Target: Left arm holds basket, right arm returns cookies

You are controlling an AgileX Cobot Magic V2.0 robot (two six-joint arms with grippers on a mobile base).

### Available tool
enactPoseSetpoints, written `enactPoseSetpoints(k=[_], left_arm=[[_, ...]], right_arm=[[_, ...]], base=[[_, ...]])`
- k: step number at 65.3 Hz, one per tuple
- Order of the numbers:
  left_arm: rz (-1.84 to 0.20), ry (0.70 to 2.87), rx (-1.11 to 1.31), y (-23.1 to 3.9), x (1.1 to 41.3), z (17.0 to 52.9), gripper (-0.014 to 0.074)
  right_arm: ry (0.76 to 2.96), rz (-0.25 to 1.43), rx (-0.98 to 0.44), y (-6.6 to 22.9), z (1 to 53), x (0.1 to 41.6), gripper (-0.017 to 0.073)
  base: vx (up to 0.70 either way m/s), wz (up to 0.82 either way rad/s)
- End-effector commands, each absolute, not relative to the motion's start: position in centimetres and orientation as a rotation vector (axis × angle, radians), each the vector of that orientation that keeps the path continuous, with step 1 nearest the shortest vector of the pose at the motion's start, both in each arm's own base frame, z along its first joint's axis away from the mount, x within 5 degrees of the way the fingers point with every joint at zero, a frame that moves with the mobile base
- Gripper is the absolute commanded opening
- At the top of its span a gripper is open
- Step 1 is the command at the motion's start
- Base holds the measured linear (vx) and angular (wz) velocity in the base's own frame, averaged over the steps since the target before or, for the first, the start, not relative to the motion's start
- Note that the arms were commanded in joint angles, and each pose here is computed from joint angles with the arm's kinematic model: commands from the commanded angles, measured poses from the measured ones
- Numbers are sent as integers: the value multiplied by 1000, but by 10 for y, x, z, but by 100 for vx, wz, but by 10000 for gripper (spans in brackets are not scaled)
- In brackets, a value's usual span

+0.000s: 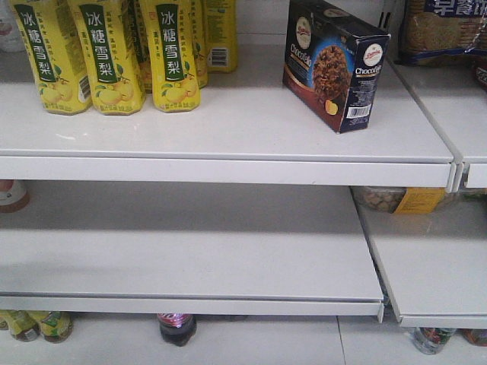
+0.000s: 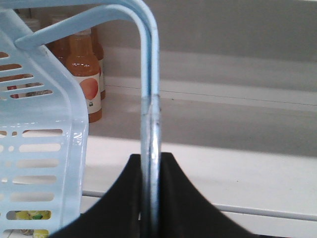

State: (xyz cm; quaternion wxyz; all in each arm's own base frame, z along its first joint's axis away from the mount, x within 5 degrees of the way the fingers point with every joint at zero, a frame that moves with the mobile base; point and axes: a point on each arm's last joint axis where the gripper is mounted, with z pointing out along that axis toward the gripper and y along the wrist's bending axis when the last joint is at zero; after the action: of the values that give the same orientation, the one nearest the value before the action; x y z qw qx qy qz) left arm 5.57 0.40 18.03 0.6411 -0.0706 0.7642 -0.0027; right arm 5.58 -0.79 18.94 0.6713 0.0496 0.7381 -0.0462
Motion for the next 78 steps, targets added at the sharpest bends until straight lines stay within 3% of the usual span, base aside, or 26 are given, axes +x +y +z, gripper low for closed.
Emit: enactPoseSetpoints(k=[1,78], left_arm=[[22,1594,-130,5,54,201,-3],[22,1594,-130,5,54,201,-3]], right_arm=[[1600,-106,103,-8,190,56,-9],[1600,-106,103,-8,190,56,-9]], base=[[0,0],[0,0]])
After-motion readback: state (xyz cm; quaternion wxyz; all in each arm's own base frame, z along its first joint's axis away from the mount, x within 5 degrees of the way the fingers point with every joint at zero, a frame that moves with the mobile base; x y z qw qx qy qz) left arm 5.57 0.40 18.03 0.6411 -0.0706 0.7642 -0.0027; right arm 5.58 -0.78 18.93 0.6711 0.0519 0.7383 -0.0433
